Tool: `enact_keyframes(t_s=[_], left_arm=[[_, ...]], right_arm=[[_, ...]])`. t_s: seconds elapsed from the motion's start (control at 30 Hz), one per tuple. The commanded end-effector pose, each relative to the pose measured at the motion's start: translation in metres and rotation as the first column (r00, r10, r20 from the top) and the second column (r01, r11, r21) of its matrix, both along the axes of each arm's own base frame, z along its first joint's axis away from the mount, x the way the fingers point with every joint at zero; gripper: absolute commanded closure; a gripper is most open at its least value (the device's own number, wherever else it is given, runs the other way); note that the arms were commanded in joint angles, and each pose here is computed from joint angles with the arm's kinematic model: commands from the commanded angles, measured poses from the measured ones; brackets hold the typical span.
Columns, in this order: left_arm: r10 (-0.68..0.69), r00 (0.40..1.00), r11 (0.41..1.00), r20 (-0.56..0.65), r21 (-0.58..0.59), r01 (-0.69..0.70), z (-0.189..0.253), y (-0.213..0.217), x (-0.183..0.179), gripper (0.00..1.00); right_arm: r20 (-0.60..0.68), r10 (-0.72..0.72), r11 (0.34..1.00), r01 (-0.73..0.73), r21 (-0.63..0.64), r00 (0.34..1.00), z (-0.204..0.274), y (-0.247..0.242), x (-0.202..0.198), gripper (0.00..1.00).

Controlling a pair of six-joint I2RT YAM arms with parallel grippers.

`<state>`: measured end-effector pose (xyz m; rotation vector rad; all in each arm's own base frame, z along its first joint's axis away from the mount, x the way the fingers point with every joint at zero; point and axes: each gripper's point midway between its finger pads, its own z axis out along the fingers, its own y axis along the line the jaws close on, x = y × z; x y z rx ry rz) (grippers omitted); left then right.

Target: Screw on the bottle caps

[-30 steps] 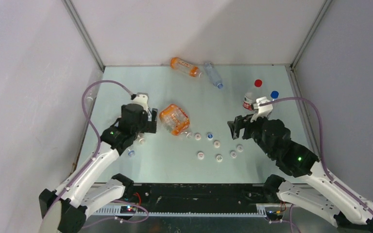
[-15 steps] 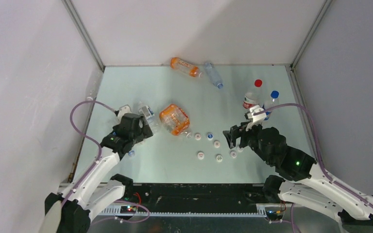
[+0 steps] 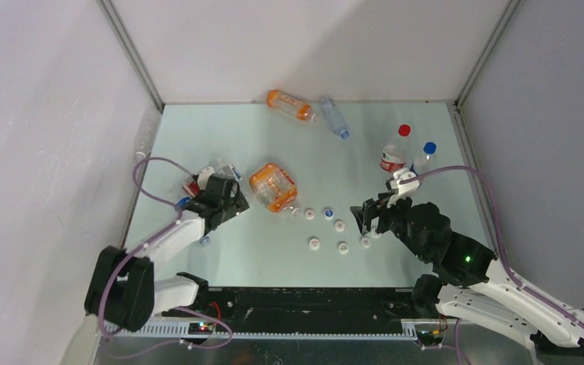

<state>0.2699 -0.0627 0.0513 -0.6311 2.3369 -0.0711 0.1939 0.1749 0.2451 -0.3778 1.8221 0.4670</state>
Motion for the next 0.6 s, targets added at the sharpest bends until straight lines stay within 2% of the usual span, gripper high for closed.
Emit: enact_keyframes(t_s=[0.0,0.07,0.1,0.2,0.3,0.37,0.4,0.43,0.47,0.5,0.53,0.57], left_arm=[[-0.032,0.988,0.988,0.153,-0.145,0.055,0.034,-0.038,0.059,0.08],[-0.064,0.985,0.983,0.163,-0.162,0.090,0.035,-0.051,0.079,0.08],[-0.085,0.975,0.977,0.204,-0.175,0.122,0.051,-0.060,0.093,0.09],[-0.152,0.961,0.969,0.229,-0.156,0.190,0.067,-0.072,0.112,0.08],[-0.269,0.934,0.960,0.236,-0.019,0.281,0.094,-0.066,0.117,0.07],[-0.364,0.911,0.930,0.194,0.133,0.343,0.106,-0.050,0.110,0.04],[-0.445,0.882,0.883,0.154,0.239,0.404,0.114,-0.040,0.104,0.03],[-0.467,0.875,0.859,0.127,0.301,0.415,0.117,-0.031,0.101,0.02],[-0.533,0.843,0.784,0.064,0.412,0.464,0.123,-0.018,0.096,0.02],[-0.569,0.822,0.736,0.025,0.462,0.495,0.125,-0.012,0.093,0.01],[-0.631,0.774,0.635,-0.052,0.538,0.553,0.128,-0.004,0.087,0.01],[-0.655,0.751,0.584,-0.084,0.574,0.573,0.132,0.001,0.084,0.00]], right_arm=[[0.031,-0.002,1.000,0.002,0.011,1.000,0.007,0.004,0.004,0.18],[0.032,-0.008,1.000,0.008,0.000,0.999,0.005,0.003,0.006,0.18],[0.032,-0.011,1.000,0.011,-0.007,0.999,0.004,0.003,0.007,0.18],[0.038,-0.005,1.000,0.006,-0.020,0.999,0.004,0.005,0.009,0.18],[0.036,0.023,1.000,-0.022,-0.019,0.999,0.004,0.009,0.007,0.18],[0.037,0.039,0.999,-0.038,-0.018,0.999,0.004,0.011,0.005,0.18],[0.037,0.046,0.999,-0.046,-0.018,0.998,0.004,0.012,0.005,0.18],[0.042,0.052,0.998,-0.051,-0.023,0.998,0.004,0.013,0.004,0.18],[0.041,0.061,0.998,-0.060,-0.025,0.997,0.003,0.014,0.004,0.18],[0.046,0.067,0.997,-0.065,-0.031,0.997,0.003,0.014,0.004,0.18],[0.046,0.075,0.997,-0.073,-0.032,0.996,0.003,0.015,0.003,0.18],[0.051,0.080,0.996,-0.078,-0.033,0.995,0.003,0.016,0.003,0.18]])
